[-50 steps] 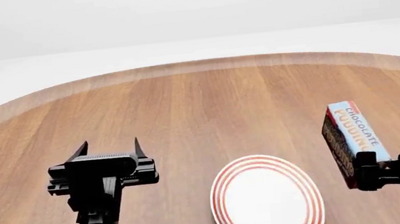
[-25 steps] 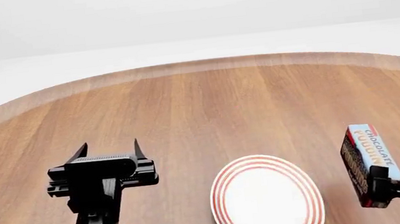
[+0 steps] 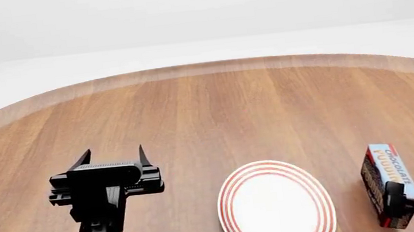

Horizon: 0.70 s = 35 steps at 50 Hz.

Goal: Put the chocolate pudding to the right of the plate.

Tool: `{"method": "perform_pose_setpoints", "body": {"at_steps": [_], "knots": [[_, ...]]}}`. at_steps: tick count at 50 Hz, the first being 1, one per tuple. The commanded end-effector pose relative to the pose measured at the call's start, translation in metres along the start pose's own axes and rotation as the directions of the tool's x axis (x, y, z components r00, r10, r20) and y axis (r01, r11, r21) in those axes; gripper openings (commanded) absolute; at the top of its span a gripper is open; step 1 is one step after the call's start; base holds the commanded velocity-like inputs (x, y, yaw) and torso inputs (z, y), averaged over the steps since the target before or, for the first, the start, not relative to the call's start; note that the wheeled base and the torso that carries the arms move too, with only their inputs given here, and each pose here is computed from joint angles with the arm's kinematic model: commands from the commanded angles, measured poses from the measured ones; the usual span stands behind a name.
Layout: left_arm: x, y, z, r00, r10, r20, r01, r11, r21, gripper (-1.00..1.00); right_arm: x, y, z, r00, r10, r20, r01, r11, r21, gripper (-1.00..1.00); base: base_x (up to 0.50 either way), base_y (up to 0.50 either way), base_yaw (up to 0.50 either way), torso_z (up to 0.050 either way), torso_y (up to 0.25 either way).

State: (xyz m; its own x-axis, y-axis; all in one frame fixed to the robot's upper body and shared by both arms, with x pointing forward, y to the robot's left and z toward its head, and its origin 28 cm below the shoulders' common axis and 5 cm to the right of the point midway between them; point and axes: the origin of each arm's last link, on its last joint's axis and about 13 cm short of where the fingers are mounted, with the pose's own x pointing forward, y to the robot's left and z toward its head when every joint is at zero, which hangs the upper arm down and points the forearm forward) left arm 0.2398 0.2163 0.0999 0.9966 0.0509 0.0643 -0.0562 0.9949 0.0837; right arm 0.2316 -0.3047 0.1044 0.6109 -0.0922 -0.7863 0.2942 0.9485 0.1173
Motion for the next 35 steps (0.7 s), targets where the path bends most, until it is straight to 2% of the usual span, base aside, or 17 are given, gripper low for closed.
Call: {"method": "perform_pose_setpoints", "body": {"at_steps": [1, 5, 6, 21, 32, 35], "knots": [[-0.001, 0.0, 0.0, 1.0, -0.001, -0.001, 0.001, 1.0, 0.0, 1.0, 0.005, -0.005, -0.001, 1.0, -0.01, 0.003, 0.01, 1.0, 0.014, -1.0, 0.0, 0.0, 0.0, 0.0, 0.0], [-0.001, 0.0, 0.0, 1.0, -0.001, -0.001, 0.001, 1.0, -0.001, 1.0, 0.005, -0.006, 0.0, 1.0, -0.02, 0.011, 0.02, 0.999, 0.028, -1.0, 0.0, 0.0, 0.0, 0.0, 0.0], [-0.001, 0.0, 0.0, 1.0, -0.001, -0.001, 0.001, 1.0, 0.0, 1.0, 0.004, -0.006, -0.001, 1.0, -0.017, 0.006, 0.016, 1.0, 0.015, 1.0, 0.0, 0.0, 0.0, 0.0, 0.0], [-0.001, -0.001, -0.001, 1.0, -0.007, -0.001, 0.007, 1.0, 0.0, 1.0, -0.005, -0.004, 0.007, 0.998, -0.01, 0.063, 0.008, 1.0, 0.021, 1.0, 0.0, 0.0, 0.0, 0.0, 0.001], [-0.001, -0.001, -0.001, 1.0, -0.008, 0.0, 0.008, 1.0, 0.001, 1.0, -0.043, -0.003, 0.034, 0.959, -0.004, 0.285, -0.013, 0.998, 0.058, 1.0, 0.0, 0.0, 0.0, 0.0, 0.0], [-0.001, -0.002, -0.001, 1.0, -0.01, 0.0, 0.01, 1.0, 0.002, 1.0, -0.049, -0.002, 0.037, 0.952, 0.01, 0.307, -0.03, 0.998, 0.057, 1.0, 0.0, 0.0, 0.0, 0.0, 0.0]]}}
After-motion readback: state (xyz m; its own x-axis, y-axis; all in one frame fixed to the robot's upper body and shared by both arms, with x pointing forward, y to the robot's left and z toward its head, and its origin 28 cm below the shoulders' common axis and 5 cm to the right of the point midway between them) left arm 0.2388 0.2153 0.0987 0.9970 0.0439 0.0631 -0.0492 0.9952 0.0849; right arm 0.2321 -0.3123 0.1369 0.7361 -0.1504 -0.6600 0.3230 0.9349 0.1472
